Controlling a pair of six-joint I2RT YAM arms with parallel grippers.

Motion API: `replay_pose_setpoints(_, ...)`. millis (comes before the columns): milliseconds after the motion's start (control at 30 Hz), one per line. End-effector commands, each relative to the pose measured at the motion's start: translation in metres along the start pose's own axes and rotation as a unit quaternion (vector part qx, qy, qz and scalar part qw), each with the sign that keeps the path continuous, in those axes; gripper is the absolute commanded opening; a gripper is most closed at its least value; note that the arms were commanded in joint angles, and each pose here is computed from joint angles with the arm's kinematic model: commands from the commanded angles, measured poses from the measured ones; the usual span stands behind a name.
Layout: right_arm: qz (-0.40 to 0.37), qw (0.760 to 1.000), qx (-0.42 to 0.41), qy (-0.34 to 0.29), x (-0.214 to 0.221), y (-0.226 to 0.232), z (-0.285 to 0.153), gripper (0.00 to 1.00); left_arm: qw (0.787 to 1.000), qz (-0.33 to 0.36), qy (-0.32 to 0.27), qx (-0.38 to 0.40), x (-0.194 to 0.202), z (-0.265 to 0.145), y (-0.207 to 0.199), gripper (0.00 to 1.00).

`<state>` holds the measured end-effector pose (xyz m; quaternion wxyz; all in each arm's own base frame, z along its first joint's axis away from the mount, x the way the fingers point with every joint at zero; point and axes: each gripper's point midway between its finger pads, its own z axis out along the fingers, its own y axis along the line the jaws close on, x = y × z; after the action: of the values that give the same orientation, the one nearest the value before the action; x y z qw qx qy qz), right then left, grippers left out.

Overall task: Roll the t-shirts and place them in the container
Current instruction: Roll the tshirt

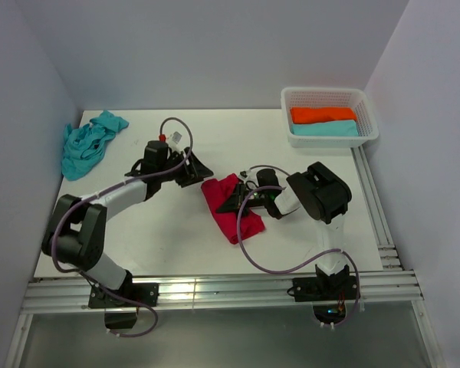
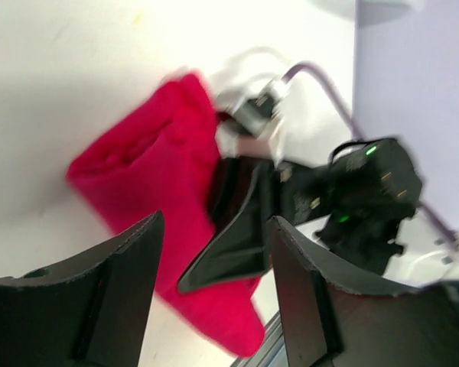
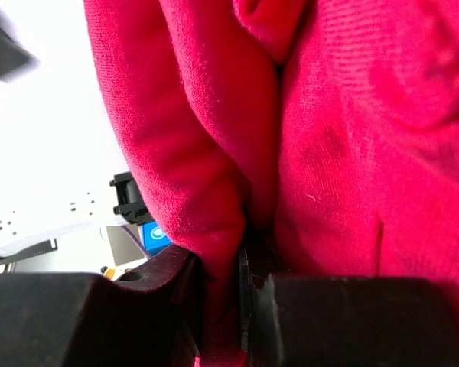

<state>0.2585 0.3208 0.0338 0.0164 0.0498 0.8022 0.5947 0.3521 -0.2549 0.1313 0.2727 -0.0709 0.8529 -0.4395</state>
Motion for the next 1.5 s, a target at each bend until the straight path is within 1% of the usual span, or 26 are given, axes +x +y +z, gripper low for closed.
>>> replay_pose_setpoints(0, 0.013, 1.0, 0.014, 0.001, 0.001, -0.011, -0.006, 0.0, 0.999, -0.009, 0.016, -0.032, 0.032, -0.01, 0.03, 0.64)
replay_pose_setpoints(33, 0.012, 1.0, 0.013, 0.002, 0.001, -0.01, -0.006, 0.0, 0.999, -0.016, 0.012, -0.025, 0.039, -0.012, 0.035, 0.72)
replay_pose_setpoints(100, 0.011, 1.0, 0.011, 0.001, 0.0, -0.008, -0.006, 0.0, 1.0, -0.024, 0.017, -0.004, 0.054, -0.013, 0.04, 0.81)
replay_pose_setpoints(133, 0.01, 1.0, 0.01, 0.001, 0.0, -0.007, -0.006, 0.0, 1.0, -0.026, 0.003, 0.015, 0.05, -0.011, 0.035, 0.86)
replay_pose_setpoints(233, 0.015, 1.0, 0.008, 0.003, 0.0, -0.008, -0.006, 0.0, 0.999, -0.038, 0.003, 0.016, 0.055, -0.003, 0.045, 0.9)
replay_pose_setpoints(300, 0.019, 1.0, 0.007, 0.004, 0.001, -0.009, -0.006, 0.0, 0.999, -0.038, -0.008, 0.019, 0.05, 0.002, 0.046, 0.91)
replay_pose_setpoints(333, 0.017, 1.0, 0.004, 0.004, 0.0, -0.008, -0.006, 0.0, 0.999, -0.042, -0.013, 0.017, 0.048, 0.004, 0.049, 0.93)
replay_pose_setpoints(467, 0.02, 1.0, 0.004, 0.006, 0.001, -0.007, -0.005, 0.0, 0.998, -0.043, -0.038, 0.038, 0.036, 0.011, 0.044, 0.94)
replay_pose_setpoints(500, 0.023, 1.0, 0.006, 0.007, 0.002, -0.008, -0.006, 0.0, 0.997, -0.045, -0.04, 0.053, 0.034, 0.017, 0.041, 1.0)
replay_pose_setpoints(633, 0.018, 1.0, 0.008, 0.012, 0.003, -0.009, -0.006, 0.0, 0.996, -0.061, -0.035, 0.06, 0.036, 0.031, 0.048, 0.99)
replay_pose_setpoints(767, 0.019, 1.0, 0.006, 0.013, 0.002, -0.007, -0.006, 0.0, 0.997, -0.067, -0.035, 0.036, 0.039, 0.041, 0.06, 0.99)
replay_pose_setpoints(867, 0.021, 1.0, 0.005, 0.015, 0.004, -0.006, -0.006, 0.0, 0.997, -0.067, -0.036, 0.028, 0.039, 0.05, 0.062, 0.99)
replay_pose_setpoints(900, 0.019, 1.0, 0.003, 0.014, 0.003, -0.005, -0.007, 0.0, 0.997, -0.07, -0.032, 0.024, 0.042, 0.055, 0.063, 0.95)
replay_pose_setpoints(967, 0.022, 1.0, 0.003, 0.016, 0.004, -0.006, -0.006, 0.0, 0.996, -0.07, -0.033, 0.033, 0.042, 0.059, 0.059, 0.9)
replay_pose_setpoints(1000, 0.023, 1.0, 0.003, 0.015, 0.003, -0.006, -0.006, 0.0, 0.996, -0.072, -0.029, 0.032, 0.045, 0.062, 0.058, 0.81)
replay_pose_setpoints(1067, 0.019, 1.0, 0.003, 0.015, 0.002, -0.006, -0.006, 0.0, 0.997, -0.071, -0.027, 0.032, 0.046, 0.065, 0.056, 0.71)
replay_pose_setpoints(1100, 0.02, 1.0, 0.004, 0.015, 0.002, -0.005, -0.006, 0.0, 0.997, -0.072, -0.024, 0.028, 0.048, 0.067, 0.057, 0.57)
replay_pose_setpoints(1167, 0.013, 1.0, 0.007, 0.012, 0.001, -0.005, -0.006, 0.0, 0.997, -0.074, -0.019, 0.02, 0.05, 0.069, 0.059, 0.41)
replay_pose_setpoints(1200, 0.017, 1.0, 0.015, 0.014, 0.002, -0.008, -0.006, 0.06, 0.997, -0.074, -0.019, 0.018, 0.05, 0.069, 0.06, 0.27)
replay_pose_setpoints(1267, 0.003, 1.0, 0.014, 0.013, 0.001, -0.005, -0.007, 0.13, 0.997, -0.072, -0.02, 0.014, 0.047, 0.07, 0.059, 0.17)
replay_pose_setpoints(1300, 0.003, 1.0, 0.016, 0.013, 0.002, -0.004, -0.008, 0.21, 0.997, -0.072, -0.02, 0.005, 0.047, 0.069, 0.061, 0.09)
replay_pose_setpoints(1367, -0.013, 1.0, 0.017, 0.012, 0.001, 0.0, -0.01, 0.29, 0.997, -0.067, -0.022, 0.0, 0.044, 0.07, 0.06, 0.05)
replay_pose_setpoints(1400, -0.01, 1.0, 0.024, 0.013, 0.002, 0.0, -0.011, 0.34, 0.998, -0.065, -0.018, -0.01, 0.044, 0.07, 0.063, 0.04)
replay_pose_setpoints(1467, -0.031, 0.999, 0.026, 0.011, 0.001, 0.008, -0.013, 0.4, 0.998, -0.058, -0.022, -0.014, 0.041, 0.07, 0.062, 0.03)
